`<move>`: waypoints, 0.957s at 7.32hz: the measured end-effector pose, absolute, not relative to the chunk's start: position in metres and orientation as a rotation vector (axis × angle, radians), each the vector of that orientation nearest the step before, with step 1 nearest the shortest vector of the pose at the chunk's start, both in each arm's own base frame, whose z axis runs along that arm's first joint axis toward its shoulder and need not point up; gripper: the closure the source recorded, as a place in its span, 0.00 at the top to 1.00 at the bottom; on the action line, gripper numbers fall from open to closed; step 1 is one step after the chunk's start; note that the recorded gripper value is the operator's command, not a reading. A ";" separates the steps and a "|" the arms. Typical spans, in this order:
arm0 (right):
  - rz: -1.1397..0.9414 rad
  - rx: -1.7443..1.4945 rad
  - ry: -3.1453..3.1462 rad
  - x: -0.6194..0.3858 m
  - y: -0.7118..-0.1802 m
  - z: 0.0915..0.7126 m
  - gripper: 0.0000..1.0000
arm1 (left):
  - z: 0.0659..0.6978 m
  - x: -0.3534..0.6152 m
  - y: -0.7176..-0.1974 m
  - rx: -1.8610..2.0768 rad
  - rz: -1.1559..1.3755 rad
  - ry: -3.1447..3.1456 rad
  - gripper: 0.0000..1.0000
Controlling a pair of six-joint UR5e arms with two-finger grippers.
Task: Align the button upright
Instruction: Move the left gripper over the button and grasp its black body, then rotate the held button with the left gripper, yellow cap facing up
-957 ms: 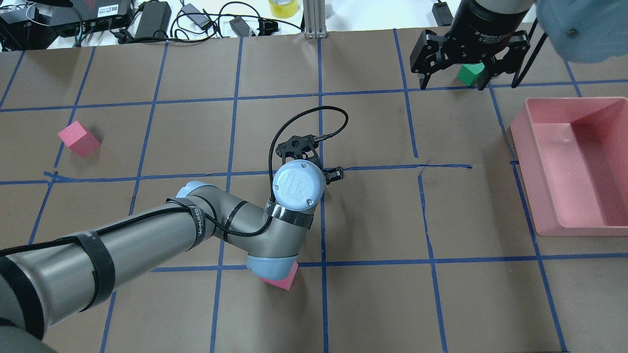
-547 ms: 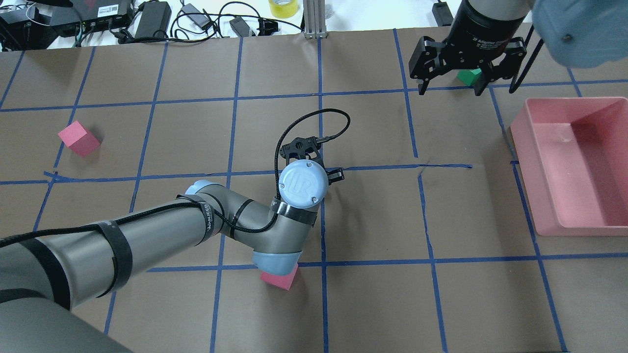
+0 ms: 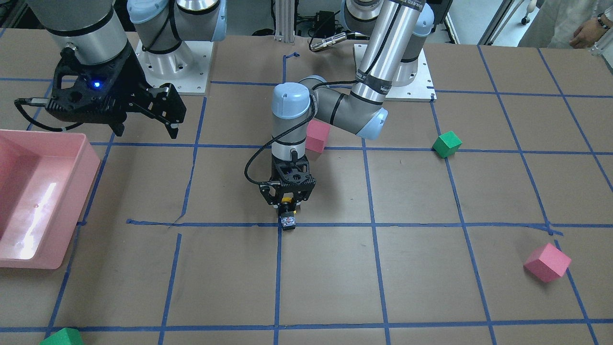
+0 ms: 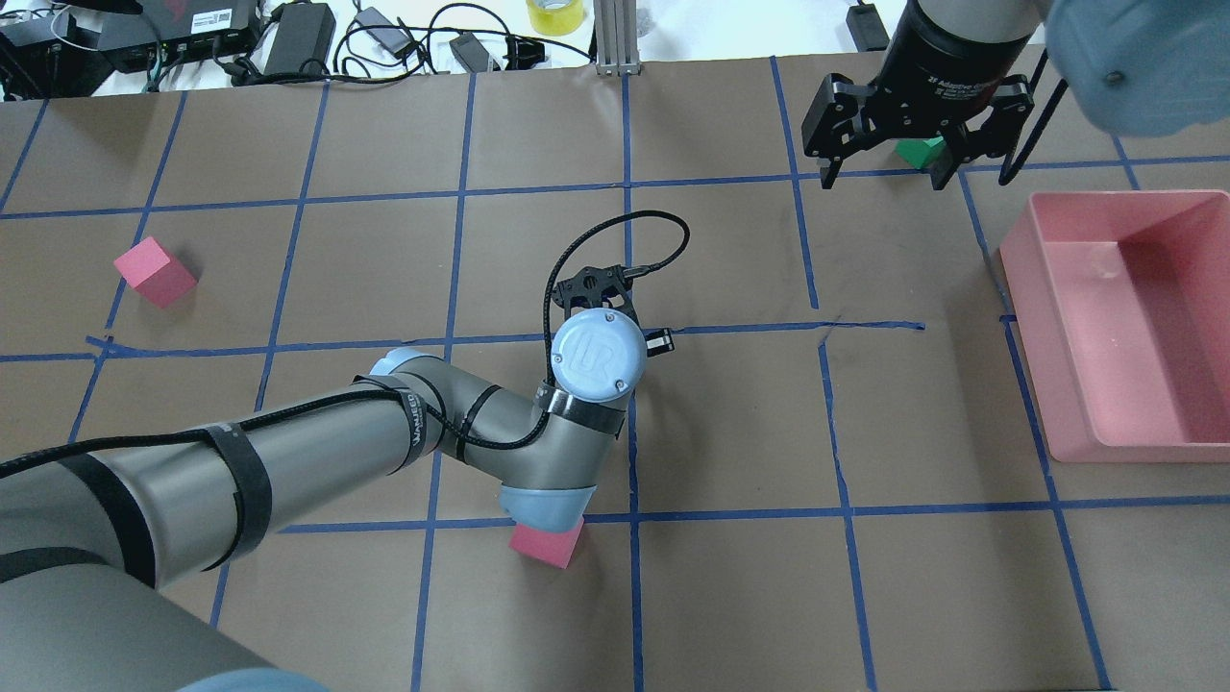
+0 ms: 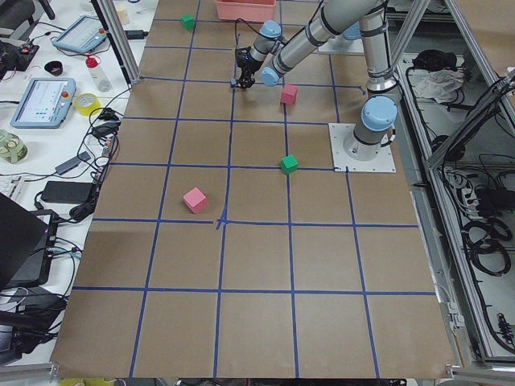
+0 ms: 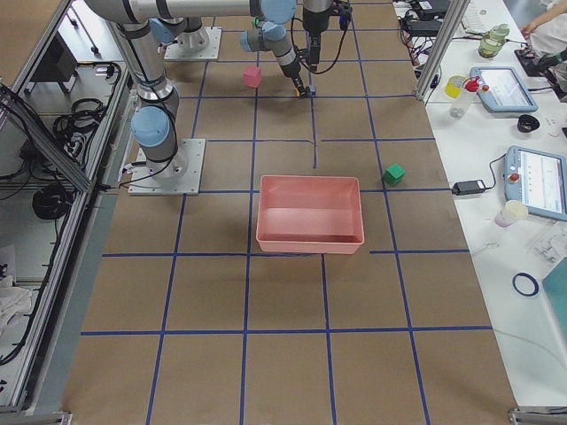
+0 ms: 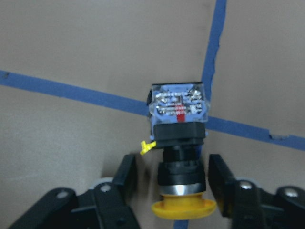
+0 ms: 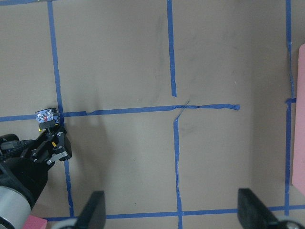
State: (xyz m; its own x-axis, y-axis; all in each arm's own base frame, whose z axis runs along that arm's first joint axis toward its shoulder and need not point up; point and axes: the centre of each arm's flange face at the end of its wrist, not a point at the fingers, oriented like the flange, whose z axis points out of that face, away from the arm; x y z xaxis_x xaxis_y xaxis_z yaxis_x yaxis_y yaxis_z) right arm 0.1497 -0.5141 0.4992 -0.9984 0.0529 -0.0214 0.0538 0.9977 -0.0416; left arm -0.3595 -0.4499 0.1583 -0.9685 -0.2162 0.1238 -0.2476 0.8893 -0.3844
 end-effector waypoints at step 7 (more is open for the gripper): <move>-0.068 0.084 3.132 0.148 -0.514 0.499 1.00 | 0.224 -0.371 -0.503 0.859 0.026 -2.830 0.00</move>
State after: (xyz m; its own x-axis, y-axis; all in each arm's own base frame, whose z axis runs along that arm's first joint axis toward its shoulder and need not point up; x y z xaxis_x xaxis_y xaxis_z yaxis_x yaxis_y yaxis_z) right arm 0.1480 -0.5140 0.4995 -0.9985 0.0536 -0.0094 0.0539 0.9976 -0.0429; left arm -0.3713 -0.5031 0.2243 -0.8160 -0.5493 0.1798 -0.5525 0.8327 0.0366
